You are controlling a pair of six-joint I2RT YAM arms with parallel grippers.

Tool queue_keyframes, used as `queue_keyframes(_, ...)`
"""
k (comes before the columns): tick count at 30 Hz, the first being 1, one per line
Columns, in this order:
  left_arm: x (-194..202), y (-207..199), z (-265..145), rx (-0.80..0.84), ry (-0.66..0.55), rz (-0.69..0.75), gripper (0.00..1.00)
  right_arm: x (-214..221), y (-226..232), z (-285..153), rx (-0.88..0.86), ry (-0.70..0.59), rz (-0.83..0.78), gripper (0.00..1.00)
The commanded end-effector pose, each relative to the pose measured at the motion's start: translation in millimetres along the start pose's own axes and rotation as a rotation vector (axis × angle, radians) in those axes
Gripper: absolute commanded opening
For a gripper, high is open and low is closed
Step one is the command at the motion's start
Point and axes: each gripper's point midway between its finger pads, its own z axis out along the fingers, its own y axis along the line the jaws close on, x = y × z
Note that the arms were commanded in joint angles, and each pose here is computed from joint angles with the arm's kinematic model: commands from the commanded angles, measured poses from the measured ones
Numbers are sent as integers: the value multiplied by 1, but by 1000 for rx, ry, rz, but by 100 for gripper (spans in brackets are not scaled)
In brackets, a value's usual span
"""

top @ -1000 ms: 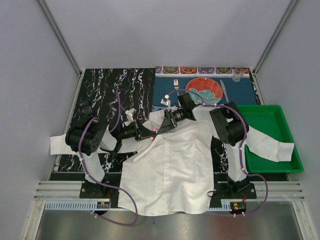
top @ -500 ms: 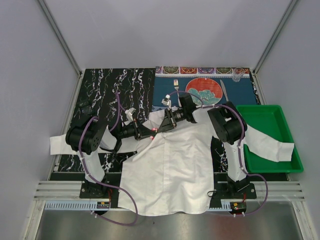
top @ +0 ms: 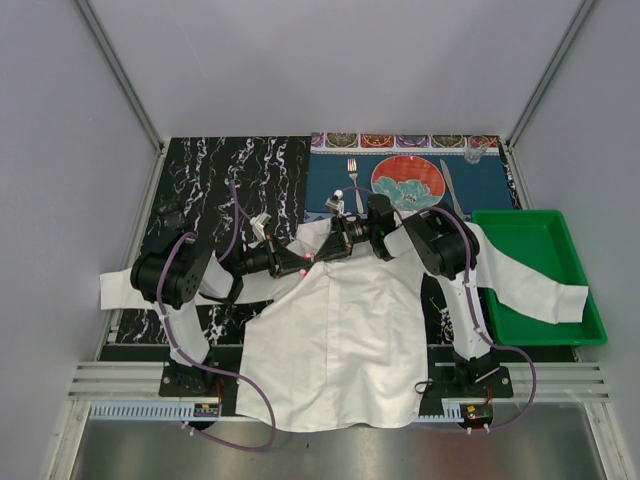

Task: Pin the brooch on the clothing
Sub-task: Pin the brooch to the clothes.

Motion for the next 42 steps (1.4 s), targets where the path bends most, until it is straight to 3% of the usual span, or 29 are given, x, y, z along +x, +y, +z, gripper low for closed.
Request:
queue_keyframes(1,-32,-50,4,190,-133,319,0,3,39,6,-74,66,-99,0)
queue_keyframes(6,-31,-48,4,183,-133,317,3,8,41,4,-70,63,-74,0)
queue_keyframes(10,-31,-45,2,167,-136,319,34,7,44,4,-64,47,-59,0)
queue_keyframes(14,-31,-41,-2,144,-141,317,50,5,45,4,-60,35,-53,0)
queue_keyframes(19,-35,-40,-11,126,-161,334,56,2,45,5,-54,23,-45,0)
queue_keyframes(25,-42,-40,-23,104,-195,355,70,1,44,3,-40,7,-53,0)
queue_keyframes(30,-55,-46,-40,88,-231,465,80,0,46,0,-1,-4,-45,0)
queue_keyframes(31,-55,-38,-43,54,-219,454,82,-2,44,-1,10,-6,-104,0)
queue_keyframes(33,-67,-37,-57,-4,-228,646,83,0,45,-2,39,-3,-82,0)
queue_keyframes(34,-67,-20,-62,-90,-182,602,83,-1,44,-2,45,-2,-122,0)
queue_keyframes(36,-90,-20,-81,-238,-203,786,84,0,45,-3,55,-1,-133,0)
queue_keyframes(38,-101,-54,-88,-233,-220,893,99,1,43,-5,73,-4,-122,0)
queue_keyframes(39,-111,-52,-96,-321,-188,1052,99,-1,43,-5,84,-9,-155,0)
queue_keyframes(41,-119,-73,-103,-404,-155,1163,99,0,42,-5,96,-9,-146,0)
queue_keyframes(42,-124,-92,-112,-427,-178,1319,99,-1,41,-5,102,-13,-157,0)
